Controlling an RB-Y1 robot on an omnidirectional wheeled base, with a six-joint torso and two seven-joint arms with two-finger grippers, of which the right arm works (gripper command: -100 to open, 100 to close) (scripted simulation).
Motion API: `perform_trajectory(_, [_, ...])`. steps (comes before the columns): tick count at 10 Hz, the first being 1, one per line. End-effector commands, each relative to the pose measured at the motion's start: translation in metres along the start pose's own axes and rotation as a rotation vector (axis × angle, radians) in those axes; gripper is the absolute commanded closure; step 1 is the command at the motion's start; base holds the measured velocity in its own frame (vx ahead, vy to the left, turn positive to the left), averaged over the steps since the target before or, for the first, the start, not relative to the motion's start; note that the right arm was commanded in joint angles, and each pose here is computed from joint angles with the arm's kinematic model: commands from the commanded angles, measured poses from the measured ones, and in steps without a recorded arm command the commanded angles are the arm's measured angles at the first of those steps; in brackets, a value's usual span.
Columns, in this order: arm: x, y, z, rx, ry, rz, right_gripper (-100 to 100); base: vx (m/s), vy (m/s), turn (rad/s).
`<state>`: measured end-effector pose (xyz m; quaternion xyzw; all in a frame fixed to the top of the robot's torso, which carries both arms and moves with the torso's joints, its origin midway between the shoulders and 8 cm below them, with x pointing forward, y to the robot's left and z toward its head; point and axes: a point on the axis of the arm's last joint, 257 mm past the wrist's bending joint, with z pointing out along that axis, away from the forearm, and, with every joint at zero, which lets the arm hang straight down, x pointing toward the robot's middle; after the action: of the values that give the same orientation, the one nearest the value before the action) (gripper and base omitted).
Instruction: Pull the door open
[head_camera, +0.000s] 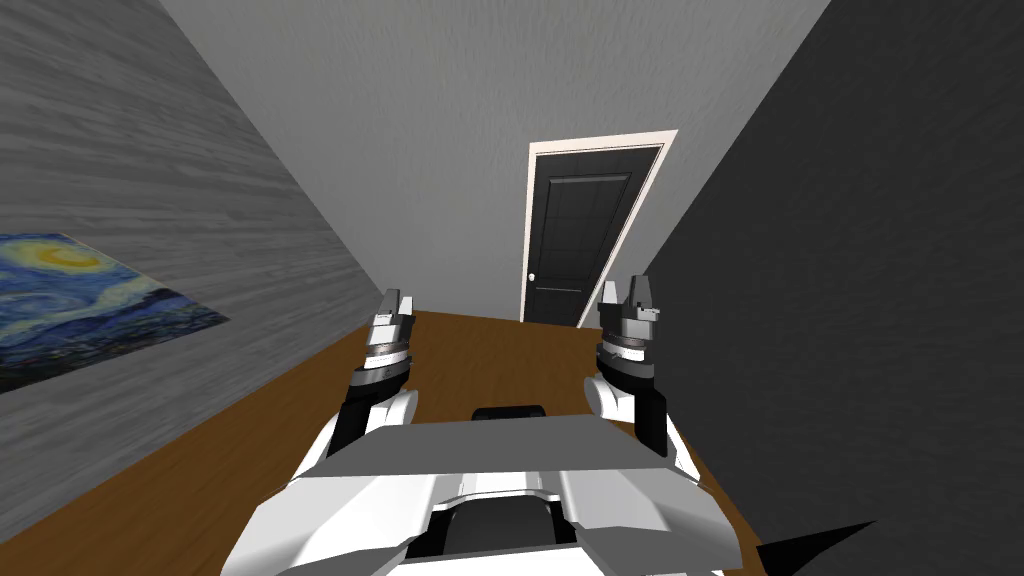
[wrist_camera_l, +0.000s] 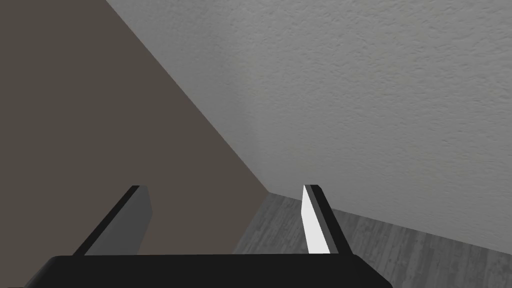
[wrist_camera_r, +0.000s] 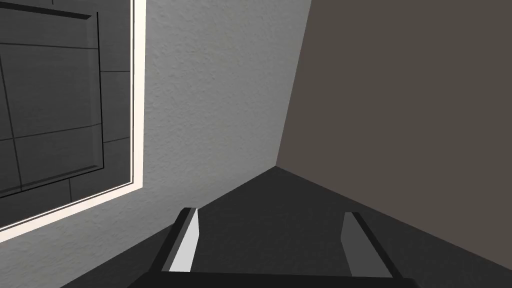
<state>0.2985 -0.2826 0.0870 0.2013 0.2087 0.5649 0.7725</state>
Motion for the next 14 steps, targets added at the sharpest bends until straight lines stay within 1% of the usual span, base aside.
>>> perform_trajectory(1, [0.002, -0.011, -0.0036, 0.017, 0.014, -0.038, -100, 0.07, 0.003, -0.005])
perform_trajectory(3, [0.003, -0.025, -0.0081, 0.036, 0.03, -0.082, -100, 0.175, 0.019, -0.006])
perform_trajectory(5, [0.005, -0.042, -0.0143, 0.062, 0.051, -0.14, -100, 0.185, 0.017, -0.007])
perform_trajectory(6, [0.005, -0.047, -0.016, 0.069, 0.056, -0.156, -100, 0.155, 0.02, -0.002])
perform_trajectory(7, [0.005, -0.056, -0.0197, 0.082, 0.068, -0.187, -100, 0.146, 0.028, -0.006])
perform_trajectory(14, [0.005, -0.098, -0.0376, 0.143, 0.118, -0.327, -100, 0.096, 0.01, -0.005])
